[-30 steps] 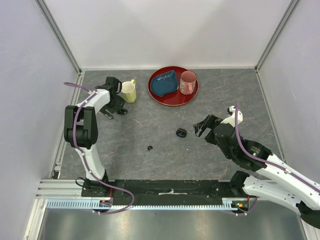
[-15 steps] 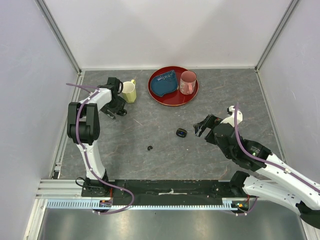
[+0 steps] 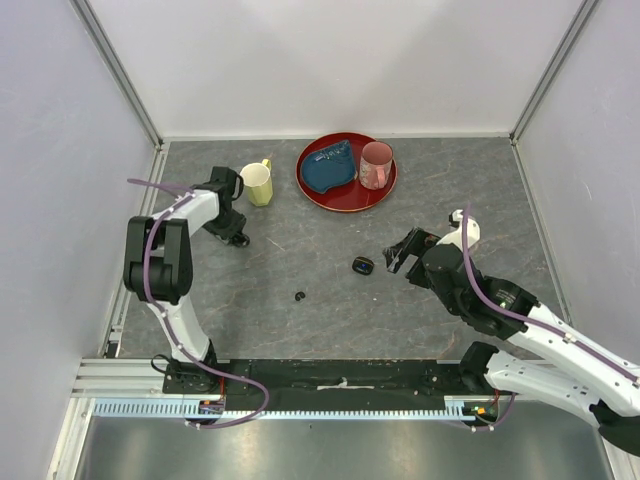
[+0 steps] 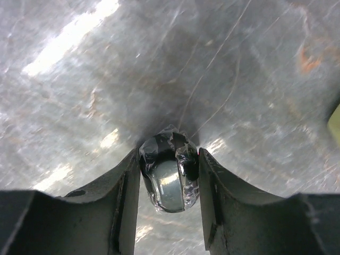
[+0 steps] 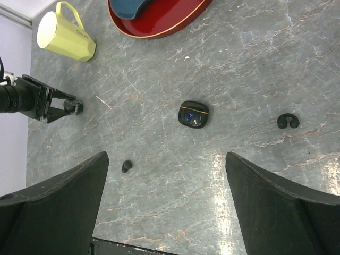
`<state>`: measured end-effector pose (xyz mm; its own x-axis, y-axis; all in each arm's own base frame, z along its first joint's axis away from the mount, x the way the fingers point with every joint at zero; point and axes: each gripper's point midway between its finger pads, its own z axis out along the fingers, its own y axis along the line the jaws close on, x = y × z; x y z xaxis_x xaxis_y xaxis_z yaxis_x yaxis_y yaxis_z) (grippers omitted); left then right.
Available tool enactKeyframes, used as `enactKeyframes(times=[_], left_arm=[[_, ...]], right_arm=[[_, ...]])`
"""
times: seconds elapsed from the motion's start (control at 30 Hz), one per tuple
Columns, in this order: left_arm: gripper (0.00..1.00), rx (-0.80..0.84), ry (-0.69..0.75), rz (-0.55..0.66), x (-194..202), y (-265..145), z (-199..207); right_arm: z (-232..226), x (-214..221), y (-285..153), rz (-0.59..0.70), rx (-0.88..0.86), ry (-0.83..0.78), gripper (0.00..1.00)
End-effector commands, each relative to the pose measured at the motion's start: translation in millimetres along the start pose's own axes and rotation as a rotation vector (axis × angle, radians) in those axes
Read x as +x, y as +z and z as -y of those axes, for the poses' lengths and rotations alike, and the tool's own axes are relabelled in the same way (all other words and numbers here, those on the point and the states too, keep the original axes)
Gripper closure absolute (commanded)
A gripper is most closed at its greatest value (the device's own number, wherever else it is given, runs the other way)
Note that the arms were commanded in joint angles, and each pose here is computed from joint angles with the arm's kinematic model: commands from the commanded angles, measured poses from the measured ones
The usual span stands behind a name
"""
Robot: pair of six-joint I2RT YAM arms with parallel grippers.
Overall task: Insert the wireless bluetooth earbuds into the charging case
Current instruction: Pick up the charging case at the center of the board.
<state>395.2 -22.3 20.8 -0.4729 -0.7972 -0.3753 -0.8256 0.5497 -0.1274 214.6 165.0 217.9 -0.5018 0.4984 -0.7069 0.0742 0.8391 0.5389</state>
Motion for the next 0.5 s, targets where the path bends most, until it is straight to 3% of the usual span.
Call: enactKeyframes(times=[0.0, 0.23, 0.47], left_arm=[[0.95, 0.143, 0.011, 0.027, -4, -38, 0], [0.98, 0.466, -0.014, -0.015, 17, -98, 10], [0.98, 0.676, -0.034, -0.051, 44, -152, 0]], right_arm=[[-21, -8, -3, 0.004, -0.07, 0.04, 0.02], [-28, 5, 0, -0.025, -0.15, 0.028, 0.02], [-43, 18, 2, -0.053, -0.266, -0.027, 0.03]])
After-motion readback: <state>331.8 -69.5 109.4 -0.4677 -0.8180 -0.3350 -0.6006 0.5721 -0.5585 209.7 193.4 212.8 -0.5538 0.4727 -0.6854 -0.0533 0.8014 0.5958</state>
